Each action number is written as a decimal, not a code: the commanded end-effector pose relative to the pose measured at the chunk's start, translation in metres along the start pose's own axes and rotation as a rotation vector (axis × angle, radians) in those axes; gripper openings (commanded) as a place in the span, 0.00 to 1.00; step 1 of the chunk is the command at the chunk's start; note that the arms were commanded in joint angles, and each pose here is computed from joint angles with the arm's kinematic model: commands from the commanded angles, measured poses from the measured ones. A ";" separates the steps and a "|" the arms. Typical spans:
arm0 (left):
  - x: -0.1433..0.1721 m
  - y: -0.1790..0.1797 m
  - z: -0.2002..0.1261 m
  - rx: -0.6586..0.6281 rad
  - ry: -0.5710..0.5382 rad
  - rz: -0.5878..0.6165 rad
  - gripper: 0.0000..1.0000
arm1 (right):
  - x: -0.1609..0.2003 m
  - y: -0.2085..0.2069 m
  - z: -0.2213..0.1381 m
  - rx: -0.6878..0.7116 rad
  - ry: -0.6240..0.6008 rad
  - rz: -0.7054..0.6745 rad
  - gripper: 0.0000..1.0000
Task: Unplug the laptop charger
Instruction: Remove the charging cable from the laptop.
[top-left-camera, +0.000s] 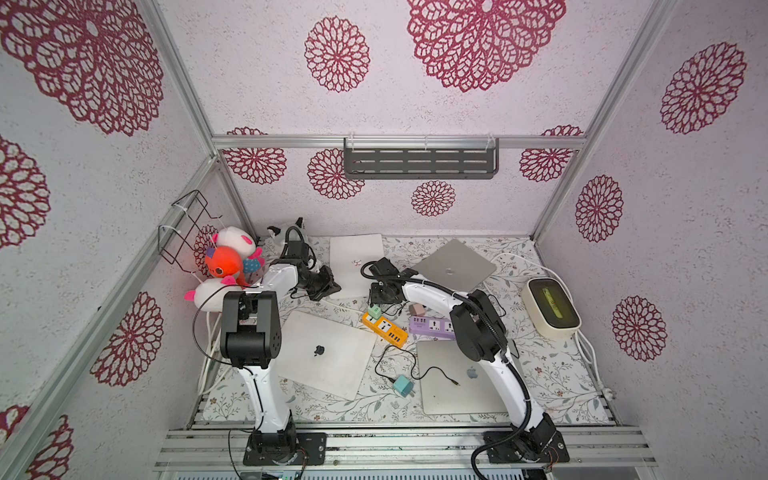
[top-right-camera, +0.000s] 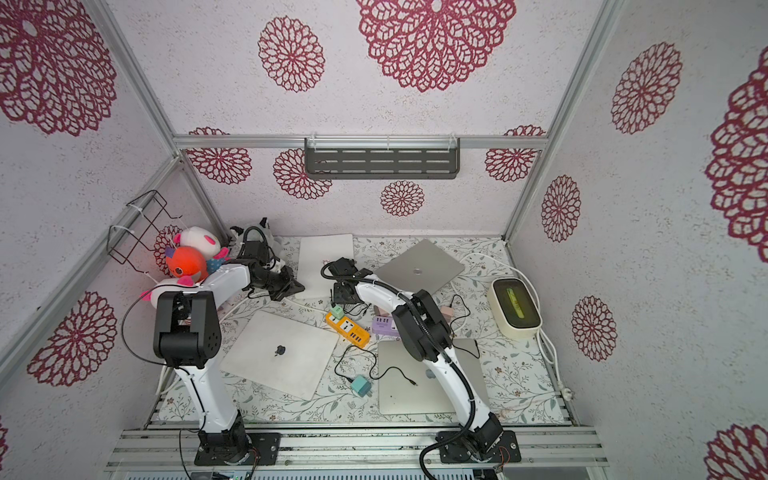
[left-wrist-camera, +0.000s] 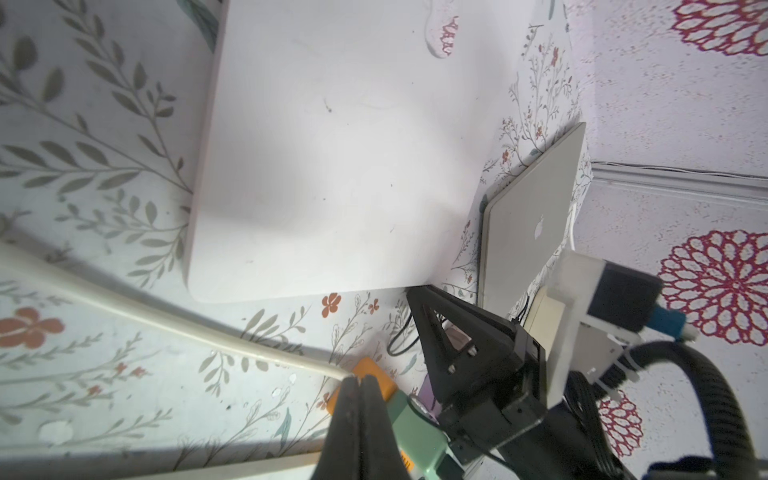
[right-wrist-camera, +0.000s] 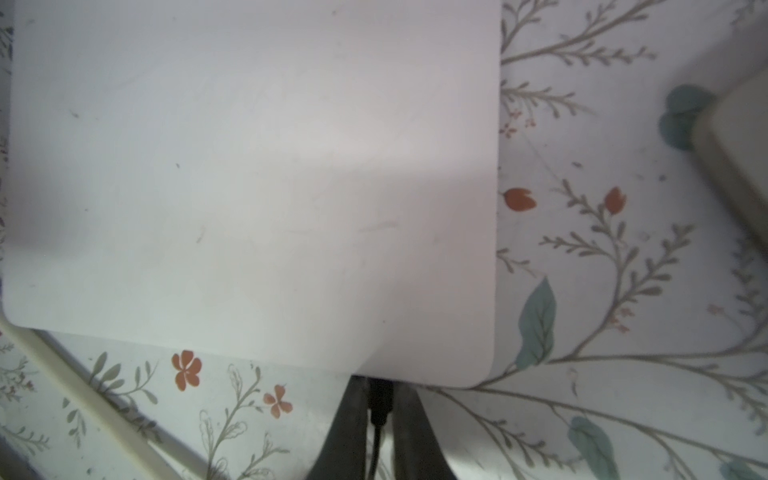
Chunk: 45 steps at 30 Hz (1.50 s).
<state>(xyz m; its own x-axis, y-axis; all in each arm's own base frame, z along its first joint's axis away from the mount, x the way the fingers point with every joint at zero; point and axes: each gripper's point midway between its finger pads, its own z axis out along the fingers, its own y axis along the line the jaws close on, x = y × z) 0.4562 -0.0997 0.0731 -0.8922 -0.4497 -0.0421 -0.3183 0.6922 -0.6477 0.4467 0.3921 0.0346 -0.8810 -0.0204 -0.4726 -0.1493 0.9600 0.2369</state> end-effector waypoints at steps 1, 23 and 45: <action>-0.006 -0.005 0.009 0.013 0.010 -0.002 0.02 | 0.005 -0.009 0.005 0.035 -0.003 -0.007 0.13; -0.031 -0.015 0.076 0.012 0.023 -0.027 0.01 | 0.012 -0.009 0.001 0.033 0.031 -0.037 0.10; -0.005 0.025 0.095 -0.053 0.065 -0.079 0.01 | 0.018 0.005 -0.001 -0.067 0.069 -0.007 0.10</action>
<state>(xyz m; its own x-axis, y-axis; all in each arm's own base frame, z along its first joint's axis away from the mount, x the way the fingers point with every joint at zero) 0.5088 -0.1415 0.0199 -0.8924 -0.4509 -0.0201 -0.3126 0.6496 -0.6930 0.4432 0.3952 0.0342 -0.8834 -0.0380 -0.4670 -0.1746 0.9516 0.2528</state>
